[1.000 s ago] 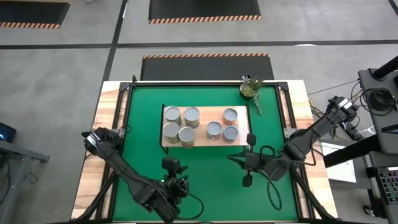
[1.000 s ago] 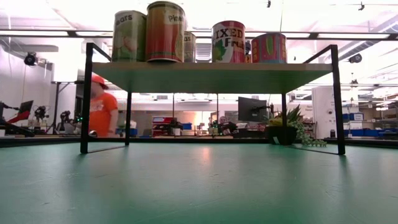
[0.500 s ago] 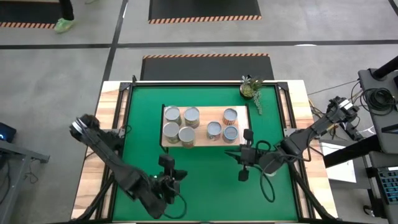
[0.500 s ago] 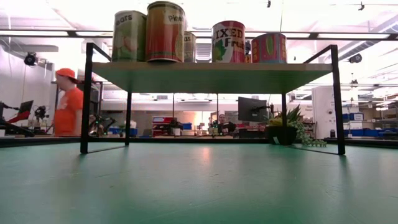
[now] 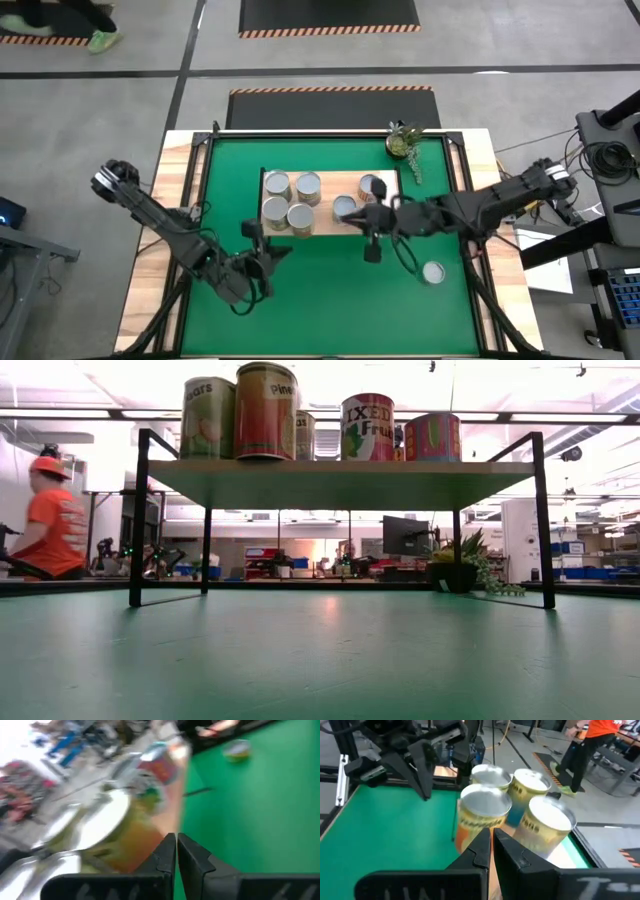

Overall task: Pick and place cans onto a shelf
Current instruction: Put the canned pineapple on the shelf

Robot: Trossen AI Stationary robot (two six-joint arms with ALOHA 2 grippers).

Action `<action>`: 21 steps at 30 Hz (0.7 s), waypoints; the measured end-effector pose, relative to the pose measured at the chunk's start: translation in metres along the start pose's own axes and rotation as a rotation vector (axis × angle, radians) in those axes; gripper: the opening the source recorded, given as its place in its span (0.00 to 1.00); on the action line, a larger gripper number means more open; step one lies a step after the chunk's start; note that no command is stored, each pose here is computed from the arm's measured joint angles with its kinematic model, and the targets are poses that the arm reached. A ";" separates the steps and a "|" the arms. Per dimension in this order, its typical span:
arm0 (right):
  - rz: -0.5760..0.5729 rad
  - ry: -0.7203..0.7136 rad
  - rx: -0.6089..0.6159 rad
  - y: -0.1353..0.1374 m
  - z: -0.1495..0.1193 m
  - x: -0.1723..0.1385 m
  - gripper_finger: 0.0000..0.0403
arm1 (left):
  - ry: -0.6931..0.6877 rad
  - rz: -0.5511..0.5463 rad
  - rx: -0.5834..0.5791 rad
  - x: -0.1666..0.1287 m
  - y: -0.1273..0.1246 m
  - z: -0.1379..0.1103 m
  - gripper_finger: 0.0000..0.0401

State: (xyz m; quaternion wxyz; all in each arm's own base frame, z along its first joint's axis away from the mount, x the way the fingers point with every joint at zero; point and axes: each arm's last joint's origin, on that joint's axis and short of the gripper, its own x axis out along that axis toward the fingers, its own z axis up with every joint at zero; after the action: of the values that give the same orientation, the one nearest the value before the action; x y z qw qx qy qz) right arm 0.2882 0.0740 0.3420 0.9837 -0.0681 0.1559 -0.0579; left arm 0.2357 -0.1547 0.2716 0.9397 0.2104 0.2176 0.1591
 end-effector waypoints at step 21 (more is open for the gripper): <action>-0.010 0.123 -0.137 -0.023 0.032 0.061 0.02 | 0.009 0.053 -0.128 0.009 -0.010 -0.005 0.00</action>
State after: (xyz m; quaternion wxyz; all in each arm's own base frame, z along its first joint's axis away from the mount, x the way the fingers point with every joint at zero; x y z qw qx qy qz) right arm 0.3541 0.0469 0.3571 0.9649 -0.1326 0.2195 -0.0563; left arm 0.2430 -0.1584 0.2594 0.9457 0.1551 0.2054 0.1985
